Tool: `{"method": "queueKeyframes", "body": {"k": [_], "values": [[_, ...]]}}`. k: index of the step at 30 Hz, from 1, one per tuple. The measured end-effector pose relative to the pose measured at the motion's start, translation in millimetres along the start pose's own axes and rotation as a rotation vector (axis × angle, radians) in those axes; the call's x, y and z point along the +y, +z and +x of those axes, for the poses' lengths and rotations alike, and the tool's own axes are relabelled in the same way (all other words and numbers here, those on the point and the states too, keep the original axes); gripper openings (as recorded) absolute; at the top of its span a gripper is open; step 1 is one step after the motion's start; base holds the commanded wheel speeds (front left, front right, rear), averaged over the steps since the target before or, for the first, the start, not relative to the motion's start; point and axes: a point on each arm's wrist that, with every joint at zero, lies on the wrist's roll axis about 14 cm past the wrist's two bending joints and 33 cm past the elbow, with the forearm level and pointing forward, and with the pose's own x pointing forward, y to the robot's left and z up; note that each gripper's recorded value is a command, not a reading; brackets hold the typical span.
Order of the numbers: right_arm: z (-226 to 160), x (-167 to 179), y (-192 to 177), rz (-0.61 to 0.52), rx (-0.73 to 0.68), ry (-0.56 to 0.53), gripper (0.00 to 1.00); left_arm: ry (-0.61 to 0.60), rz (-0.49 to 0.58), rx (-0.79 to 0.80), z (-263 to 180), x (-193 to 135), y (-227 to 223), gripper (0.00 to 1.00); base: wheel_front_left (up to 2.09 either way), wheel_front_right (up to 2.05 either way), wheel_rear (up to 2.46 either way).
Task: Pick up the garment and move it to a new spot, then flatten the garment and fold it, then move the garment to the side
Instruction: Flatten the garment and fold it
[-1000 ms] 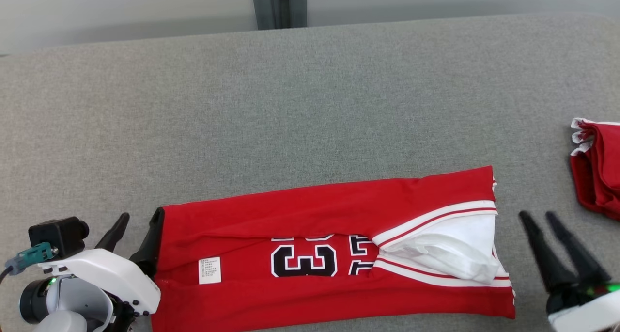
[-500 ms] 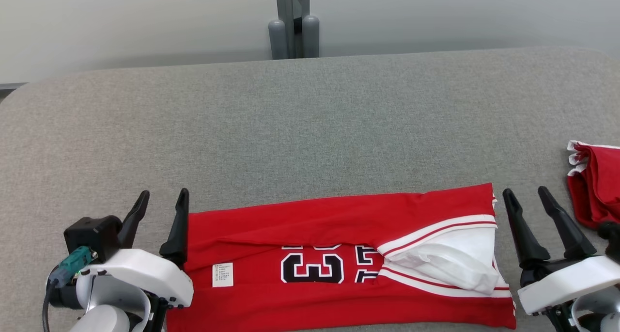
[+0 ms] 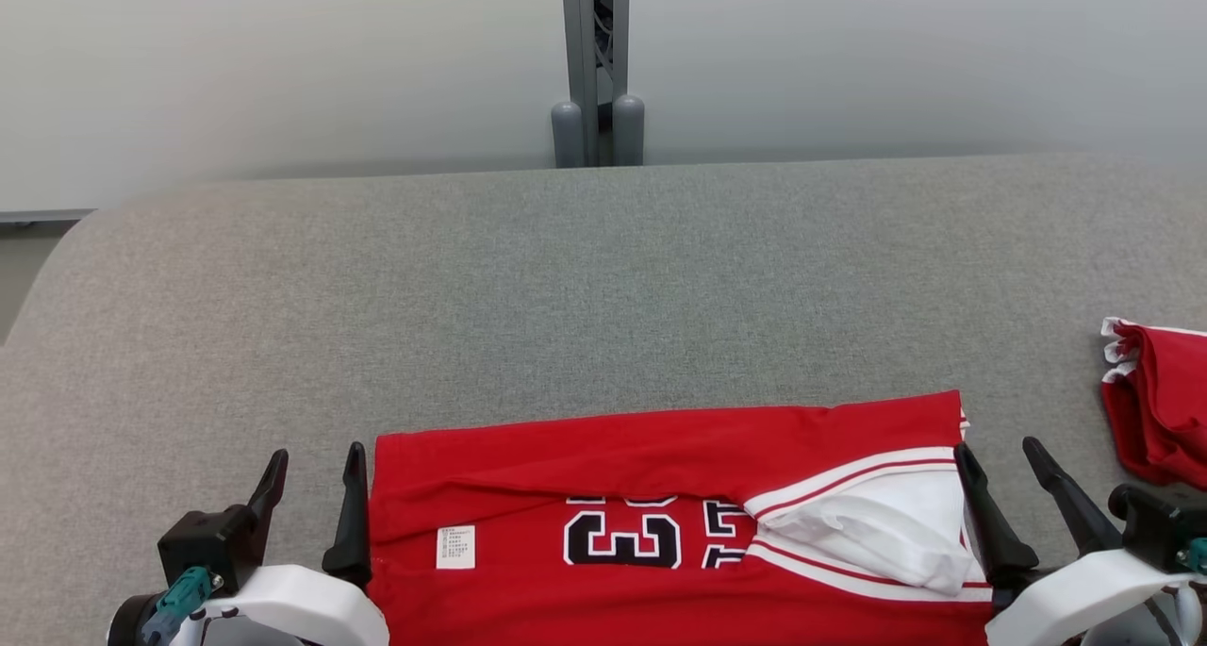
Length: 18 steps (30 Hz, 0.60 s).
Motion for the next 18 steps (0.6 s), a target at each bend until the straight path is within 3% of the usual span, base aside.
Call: {"method": "queueKeyframes", "body": {"k": [11, 18], "values": [[-5, 4, -3, -0.005, 0.016, 0.003, 1.00, -0.017, 0.018, 0.008, -3, -4, -1, 1.00, 0.00, 0.00, 0.00], [-3, -3, -39, -0.026, 0.139, -0.018, 1.00, -0.038, 0.019, 0.022, 4, -10, -4, 1.00, 0.00, 0.00, 0.00]]}}
